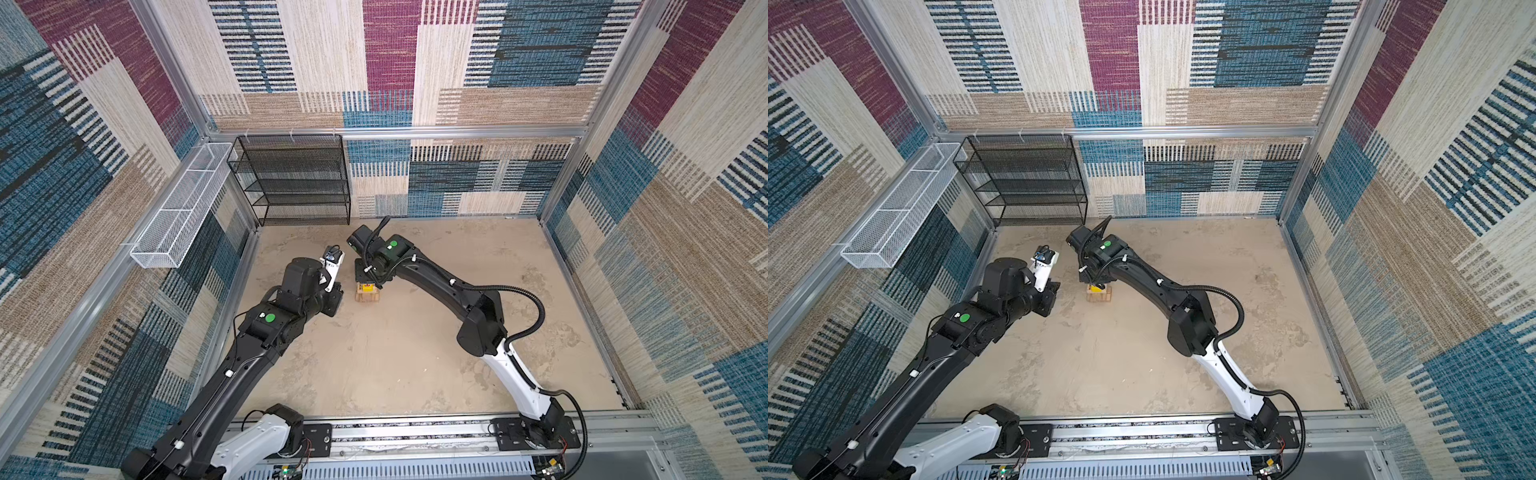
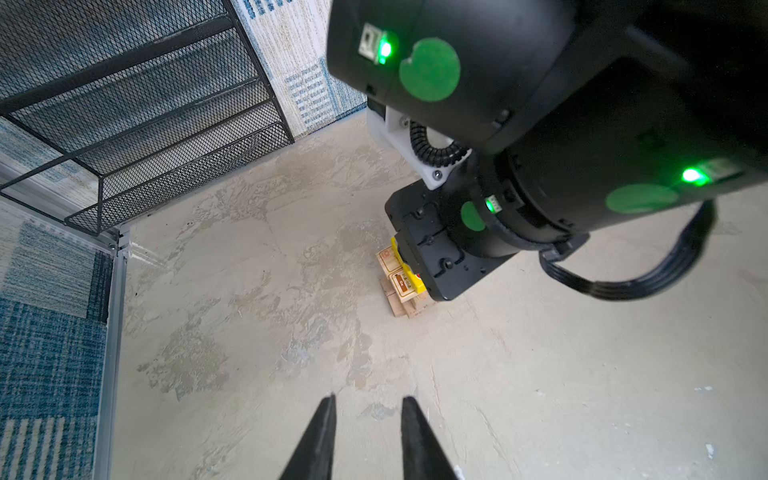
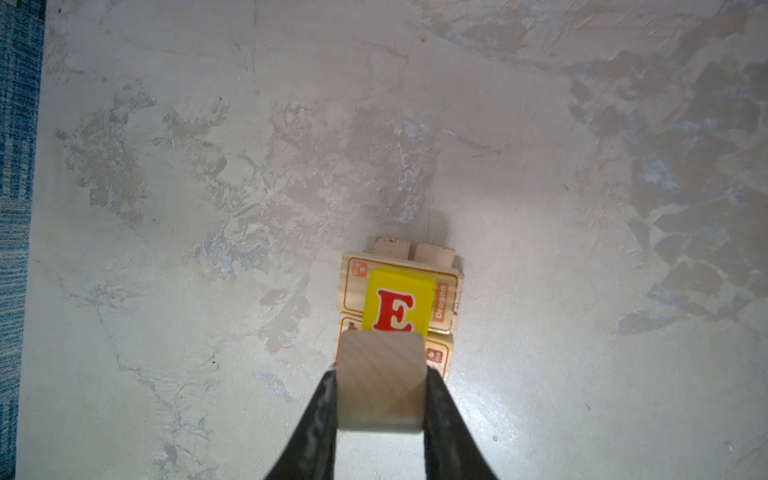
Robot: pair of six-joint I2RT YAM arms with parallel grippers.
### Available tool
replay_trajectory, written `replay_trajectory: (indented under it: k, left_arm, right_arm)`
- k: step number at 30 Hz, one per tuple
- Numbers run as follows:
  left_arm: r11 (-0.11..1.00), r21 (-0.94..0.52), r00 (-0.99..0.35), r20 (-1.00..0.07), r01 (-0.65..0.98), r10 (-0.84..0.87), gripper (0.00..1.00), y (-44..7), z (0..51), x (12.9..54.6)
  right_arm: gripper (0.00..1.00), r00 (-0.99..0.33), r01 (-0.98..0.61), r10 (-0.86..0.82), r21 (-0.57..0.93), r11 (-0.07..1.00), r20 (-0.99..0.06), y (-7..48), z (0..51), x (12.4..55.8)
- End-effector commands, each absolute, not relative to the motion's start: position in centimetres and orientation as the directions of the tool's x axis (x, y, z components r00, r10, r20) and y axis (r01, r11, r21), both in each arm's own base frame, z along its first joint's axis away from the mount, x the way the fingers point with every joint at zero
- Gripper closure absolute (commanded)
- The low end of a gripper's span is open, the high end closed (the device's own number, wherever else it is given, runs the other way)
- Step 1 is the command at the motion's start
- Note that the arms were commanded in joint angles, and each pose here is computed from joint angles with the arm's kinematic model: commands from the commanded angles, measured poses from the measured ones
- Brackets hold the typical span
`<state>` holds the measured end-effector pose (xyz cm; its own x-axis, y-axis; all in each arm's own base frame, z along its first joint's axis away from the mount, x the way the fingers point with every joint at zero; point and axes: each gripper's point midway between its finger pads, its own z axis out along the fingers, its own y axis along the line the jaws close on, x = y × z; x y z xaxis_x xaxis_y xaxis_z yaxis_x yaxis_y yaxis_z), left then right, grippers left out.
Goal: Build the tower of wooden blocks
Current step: 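Position the wooden cylinder over the yellow E and T cubes, then lower the wooden cylinder onto the yellow cubes and open the right gripper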
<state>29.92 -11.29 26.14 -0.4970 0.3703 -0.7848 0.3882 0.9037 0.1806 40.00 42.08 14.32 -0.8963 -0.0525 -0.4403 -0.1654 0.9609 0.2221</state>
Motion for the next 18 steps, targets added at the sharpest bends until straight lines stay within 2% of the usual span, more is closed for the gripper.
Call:
replay_trajectory:
  k: [1, 18]
  left_arm:
    - [0.909, 0.170, -0.490, -0.796, 0.381, 0.354, 0.69, -11.38, 26.47, 30.10]
    - [0.907, 0.172, -0.489, -0.795, 0.385, 0.359, 0.75, -11.44, 26.48, 30.12]
  right_arm:
    - [0.81, -0.891, -0.167, -0.057, 0.209, 0.964, -0.451, 41.81, 14.50, 40.24]
    - [0.75, -0.889, -0.174, -0.060, 0.214, 0.961, -0.453, 42.03, 14.47, 40.35]
